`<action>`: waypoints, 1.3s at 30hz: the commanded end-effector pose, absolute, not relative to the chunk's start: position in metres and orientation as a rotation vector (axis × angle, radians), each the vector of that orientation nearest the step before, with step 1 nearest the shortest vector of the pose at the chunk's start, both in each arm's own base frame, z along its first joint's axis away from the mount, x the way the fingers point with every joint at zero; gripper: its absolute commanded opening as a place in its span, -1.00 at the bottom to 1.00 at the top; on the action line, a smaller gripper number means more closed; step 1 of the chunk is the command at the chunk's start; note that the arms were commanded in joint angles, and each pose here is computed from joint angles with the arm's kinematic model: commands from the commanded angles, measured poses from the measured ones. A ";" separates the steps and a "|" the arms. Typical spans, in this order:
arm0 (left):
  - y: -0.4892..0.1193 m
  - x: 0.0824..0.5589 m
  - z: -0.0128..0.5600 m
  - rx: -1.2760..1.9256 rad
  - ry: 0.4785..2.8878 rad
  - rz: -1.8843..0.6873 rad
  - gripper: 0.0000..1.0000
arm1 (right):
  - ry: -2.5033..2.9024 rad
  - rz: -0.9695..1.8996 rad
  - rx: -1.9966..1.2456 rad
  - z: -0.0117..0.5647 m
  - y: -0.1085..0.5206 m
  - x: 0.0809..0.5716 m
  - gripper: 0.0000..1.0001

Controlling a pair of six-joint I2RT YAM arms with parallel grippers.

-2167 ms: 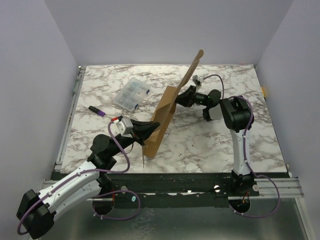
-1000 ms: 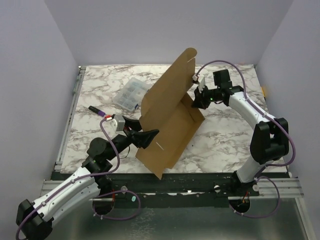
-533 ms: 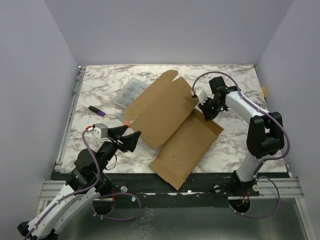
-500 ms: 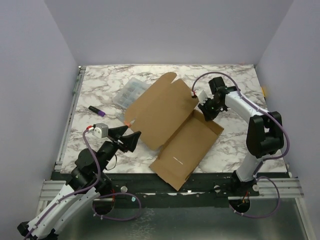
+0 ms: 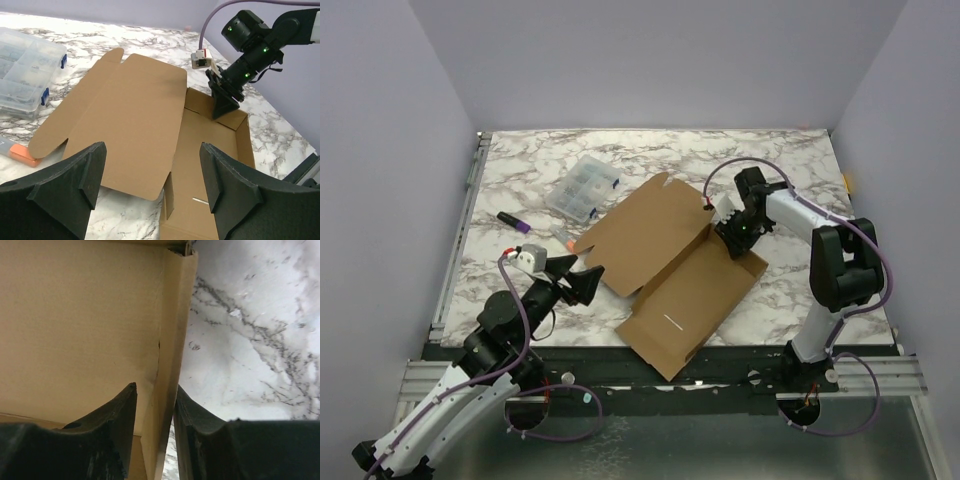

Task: Fold the paper box
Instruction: Fold the paper box at the center of the board.

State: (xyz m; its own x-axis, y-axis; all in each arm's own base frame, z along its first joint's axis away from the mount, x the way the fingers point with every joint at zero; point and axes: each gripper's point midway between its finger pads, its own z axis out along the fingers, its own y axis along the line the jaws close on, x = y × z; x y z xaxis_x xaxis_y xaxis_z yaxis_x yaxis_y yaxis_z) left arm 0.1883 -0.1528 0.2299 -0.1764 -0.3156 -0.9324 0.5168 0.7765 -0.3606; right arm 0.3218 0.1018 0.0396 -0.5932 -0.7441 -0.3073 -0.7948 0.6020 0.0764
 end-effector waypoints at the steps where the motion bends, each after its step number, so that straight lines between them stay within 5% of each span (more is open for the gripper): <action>1: -0.149 0.184 0.245 0.172 1.542 -0.753 0.64 | 2.635 0.259 -1.275 0.023 0.092 0.311 -0.24; 9: -0.149 0.182 0.248 0.172 1.528 -0.763 0.64 | 2.494 0.014 -1.233 0.019 0.075 0.337 -0.98; 13: -0.150 0.182 0.247 0.172 1.530 -0.772 0.64 | 2.416 -0.043 -1.180 0.031 0.073 0.346 -0.99; 18: -0.155 0.183 0.243 0.178 1.551 -0.784 0.64 | 2.442 0.035 -1.110 0.035 0.081 0.341 -0.39; 23: -0.162 0.182 0.240 0.174 1.583 -0.824 0.64 | 2.460 0.079 -1.050 0.040 0.078 0.343 -0.22; 26: -0.166 0.181 0.236 0.138 1.612 -0.868 0.67 | 2.472 0.062 -1.064 0.038 0.073 0.342 -0.32; 29: -0.172 0.179 0.232 0.090 1.650 -0.932 0.67 | 2.485 0.044 -1.060 0.032 0.067 0.342 -0.94; 30: -0.174 0.179 0.230 0.061 1.667 -0.958 0.67 | 2.483 0.049 -1.039 0.031 0.067 0.343 -0.99; 39: -0.185 0.187 0.211 -0.136 1.799 -1.042 0.66 | 2.448 0.281 -0.369 0.080 0.029 0.372 -0.99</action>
State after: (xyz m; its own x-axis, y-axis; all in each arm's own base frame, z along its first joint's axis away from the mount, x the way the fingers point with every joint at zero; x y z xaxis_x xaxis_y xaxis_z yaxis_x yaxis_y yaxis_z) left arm 0.1836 -0.1789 0.2096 -0.4291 -0.4583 -0.7783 0.4217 0.6604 -0.6213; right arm 0.3519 0.0332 0.0420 -0.7514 -0.4186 -0.5100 -0.4880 0.8729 0.0025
